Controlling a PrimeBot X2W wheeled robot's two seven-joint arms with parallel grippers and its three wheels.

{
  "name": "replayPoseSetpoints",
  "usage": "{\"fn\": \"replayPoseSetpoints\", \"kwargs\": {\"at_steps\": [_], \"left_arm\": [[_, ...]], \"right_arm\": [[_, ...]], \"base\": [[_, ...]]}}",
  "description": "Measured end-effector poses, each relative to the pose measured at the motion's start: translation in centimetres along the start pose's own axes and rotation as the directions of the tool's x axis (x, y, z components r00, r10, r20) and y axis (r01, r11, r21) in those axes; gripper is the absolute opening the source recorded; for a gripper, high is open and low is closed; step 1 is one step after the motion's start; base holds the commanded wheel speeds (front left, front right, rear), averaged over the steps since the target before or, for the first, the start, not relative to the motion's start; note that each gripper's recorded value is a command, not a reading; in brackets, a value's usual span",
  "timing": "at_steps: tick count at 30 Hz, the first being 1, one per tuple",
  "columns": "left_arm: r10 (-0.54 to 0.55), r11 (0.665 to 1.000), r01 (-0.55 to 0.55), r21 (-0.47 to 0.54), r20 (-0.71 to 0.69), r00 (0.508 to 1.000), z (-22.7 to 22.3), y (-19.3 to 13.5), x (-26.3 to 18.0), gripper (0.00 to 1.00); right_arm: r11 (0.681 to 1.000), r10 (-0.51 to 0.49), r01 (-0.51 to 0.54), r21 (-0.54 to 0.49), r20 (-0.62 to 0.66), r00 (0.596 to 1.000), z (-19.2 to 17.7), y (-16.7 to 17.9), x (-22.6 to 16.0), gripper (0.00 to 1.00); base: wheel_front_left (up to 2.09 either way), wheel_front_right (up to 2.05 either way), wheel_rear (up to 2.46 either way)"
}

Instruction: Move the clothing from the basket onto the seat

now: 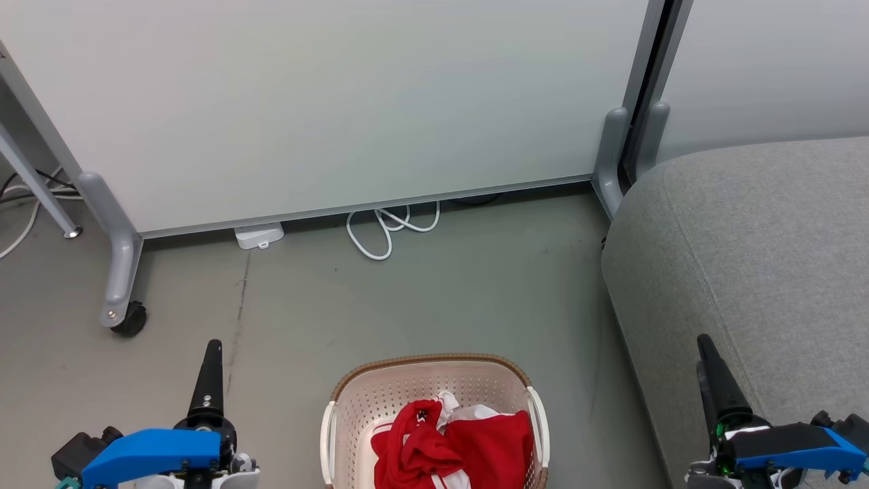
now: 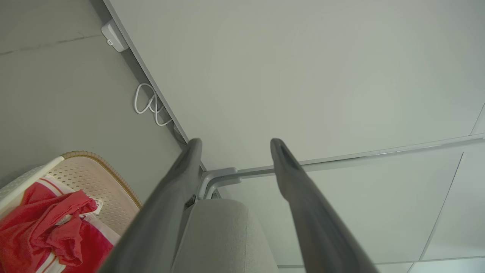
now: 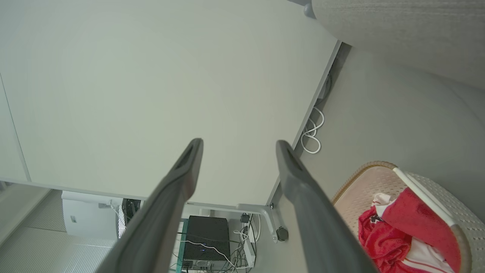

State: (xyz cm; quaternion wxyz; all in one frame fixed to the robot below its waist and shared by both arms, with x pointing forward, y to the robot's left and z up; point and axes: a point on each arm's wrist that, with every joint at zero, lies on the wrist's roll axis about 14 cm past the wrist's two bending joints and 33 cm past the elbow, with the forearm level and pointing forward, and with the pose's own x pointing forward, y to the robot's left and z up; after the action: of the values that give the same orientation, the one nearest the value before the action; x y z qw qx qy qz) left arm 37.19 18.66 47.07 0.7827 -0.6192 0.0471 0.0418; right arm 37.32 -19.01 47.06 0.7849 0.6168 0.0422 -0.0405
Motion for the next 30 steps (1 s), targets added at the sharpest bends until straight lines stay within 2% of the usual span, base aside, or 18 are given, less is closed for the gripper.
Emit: {"fn": "replayPoseSetpoints", "kwargs": {"at_steps": [6,11,20,30], "left_arm": [[-0.005,0.989,0.007,0.146,-0.016,1.0,-0.7,-0.3,0.0,1.0],[-0.01,0.967,0.016,0.254,-0.023,1.0,-1.1,-0.4,0.1,1.0],[-0.027,0.908,0.039,0.418,-0.035,0.999,-1.7,-0.9,0.2,1.0],[-0.051,0.835,0.068,0.546,-0.046,0.998,-2.3,-1.4,0.3,1.0]], "right_arm": [[0.991,0.001,-0.001,-0.134,0.003,1.0,-0.1,0.1,0.0,1.0],[0.973,0.006,-0.005,-0.23,0.005,1.0,-0.1,0.2,0.1,1.0],[0.931,0.022,-0.018,-0.365,0.006,1.0,-0.3,0.6,0.2,1.0],[0.875,0.041,-0.031,-0.483,0.01,0.999,-0.3,1.0,0.3,1.0]], "base": [[0.0,0.0,0.0],[0.0,0.0,0.0],[0.0,0.0,0.0],[0.0,0.0,0.0]]}}
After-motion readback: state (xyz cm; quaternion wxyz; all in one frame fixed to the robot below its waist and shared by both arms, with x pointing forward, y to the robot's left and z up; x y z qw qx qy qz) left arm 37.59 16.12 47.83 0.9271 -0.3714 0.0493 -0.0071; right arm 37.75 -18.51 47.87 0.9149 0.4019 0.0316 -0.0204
